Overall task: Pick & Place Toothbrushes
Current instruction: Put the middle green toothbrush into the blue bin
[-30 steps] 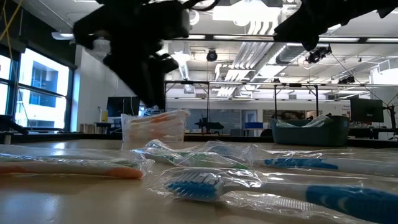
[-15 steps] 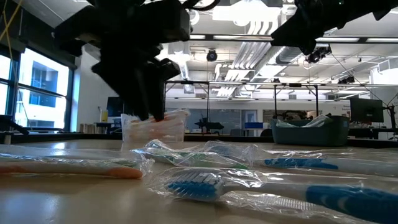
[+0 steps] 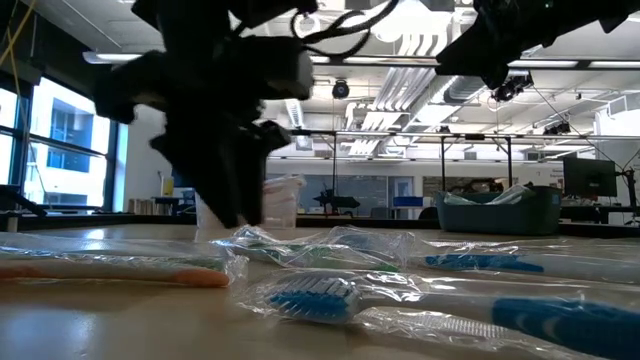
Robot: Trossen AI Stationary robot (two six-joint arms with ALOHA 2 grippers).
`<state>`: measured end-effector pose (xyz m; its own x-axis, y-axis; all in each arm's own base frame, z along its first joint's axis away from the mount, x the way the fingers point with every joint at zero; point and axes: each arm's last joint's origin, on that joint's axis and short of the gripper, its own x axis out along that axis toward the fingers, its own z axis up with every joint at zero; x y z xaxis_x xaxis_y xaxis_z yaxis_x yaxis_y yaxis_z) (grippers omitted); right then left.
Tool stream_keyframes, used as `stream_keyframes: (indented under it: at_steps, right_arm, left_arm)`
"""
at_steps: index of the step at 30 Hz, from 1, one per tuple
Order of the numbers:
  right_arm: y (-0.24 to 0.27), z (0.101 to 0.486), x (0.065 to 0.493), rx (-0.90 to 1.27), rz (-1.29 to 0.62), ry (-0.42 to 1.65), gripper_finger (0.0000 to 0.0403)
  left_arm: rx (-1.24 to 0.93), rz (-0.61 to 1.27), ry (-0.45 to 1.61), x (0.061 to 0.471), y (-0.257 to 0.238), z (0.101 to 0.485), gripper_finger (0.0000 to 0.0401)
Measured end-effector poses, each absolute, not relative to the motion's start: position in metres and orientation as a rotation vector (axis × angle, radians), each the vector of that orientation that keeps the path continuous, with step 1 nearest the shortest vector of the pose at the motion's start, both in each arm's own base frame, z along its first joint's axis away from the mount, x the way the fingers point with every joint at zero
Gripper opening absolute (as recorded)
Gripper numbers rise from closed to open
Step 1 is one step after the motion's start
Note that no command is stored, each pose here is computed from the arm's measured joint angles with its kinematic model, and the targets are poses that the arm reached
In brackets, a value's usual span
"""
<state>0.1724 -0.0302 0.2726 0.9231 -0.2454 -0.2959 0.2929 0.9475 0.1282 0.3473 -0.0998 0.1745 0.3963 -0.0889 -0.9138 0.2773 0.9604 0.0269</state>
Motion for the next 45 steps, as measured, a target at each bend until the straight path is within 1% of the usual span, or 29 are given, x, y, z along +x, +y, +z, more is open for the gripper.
stream_keyframes:
  at_steps: [2, 4, 6, 8, 12, 21, 25, 32, 36, 39, 45]
  right_arm:
    - [-0.03, 0.272, 0.172, 0.172, -0.278, 0.282, 0.0136]
    - [-0.03, 0.273, 0.172, 0.172, -0.278, 0.28, 0.0136]
    - [-0.03, 0.273, 0.172, 0.172, -0.278, 0.282, 0.0136]
    - [-0.03, 0.273, 0.172, 0.172, -0.278, 0.28, 0.0136]
    - [-0.03, 0.273, 0.172, 0.172, -0.278, 0.28, 0.0136]
    - [-0.03, 0.273, 0.172, 0.172, -0.278, 0.281, 0.0136]
    - [-0.03, 0.273, 0.172, 0.171, -0.278, 0.281, 0.0136]
    - [-0.03, 0.273, 0.172, 0.171, -0.278, 0.281, 0.0136]
    - [-0.03, 0.273, 0.172, 0.169, -0.277, 0.282, 0.0136]
    - [-0.03, 0.273, 0.172, 0.168, -0.277, 0.282, 0.0136]
    - [-0.03, 0.273, 0.172, 0.168, -0.28, 0.282, 0.0136]
  left_arm:
    - [0.165, -0.219, 1.124, 0.352, -0.101, 0.172, 0.0152]
    - [0.168, -0.212, 1.152, 0.349, -0.1, 0.17, 0.0152]
    - [0.165, -0.213, 1.134, 0.353, -0.101, 0.166, 0.0152]
    - [0.17, -0.212, 1.173, 0.35, -0.101, 0.162, 0.0152]
    - [0.157, -0.226, 1.17, 0.354, -0.102, 0.156, 0.0152]
    - [0.11, -0.224, 1.191, 0.352, -0.102, 0.156, 0.015]
    - [0.101, -0.221, 1.202, 0.351, -0.102, 0.156, 0.0123]
    - [0.084, -0.208, 1.214, 0.35, -0.102, 0.156, 0.0042]
    - [0.044, -0.174, 1.253, 0.347, -0.101, 0.156, 0.0018]
    - [0.019, -0.133, 1.308, 0.344, -0.096, 0.155, 0.0021]
    - [-0.112, 0.006, 1.367, 0.344, -0.071, 0.154, 0.0062]
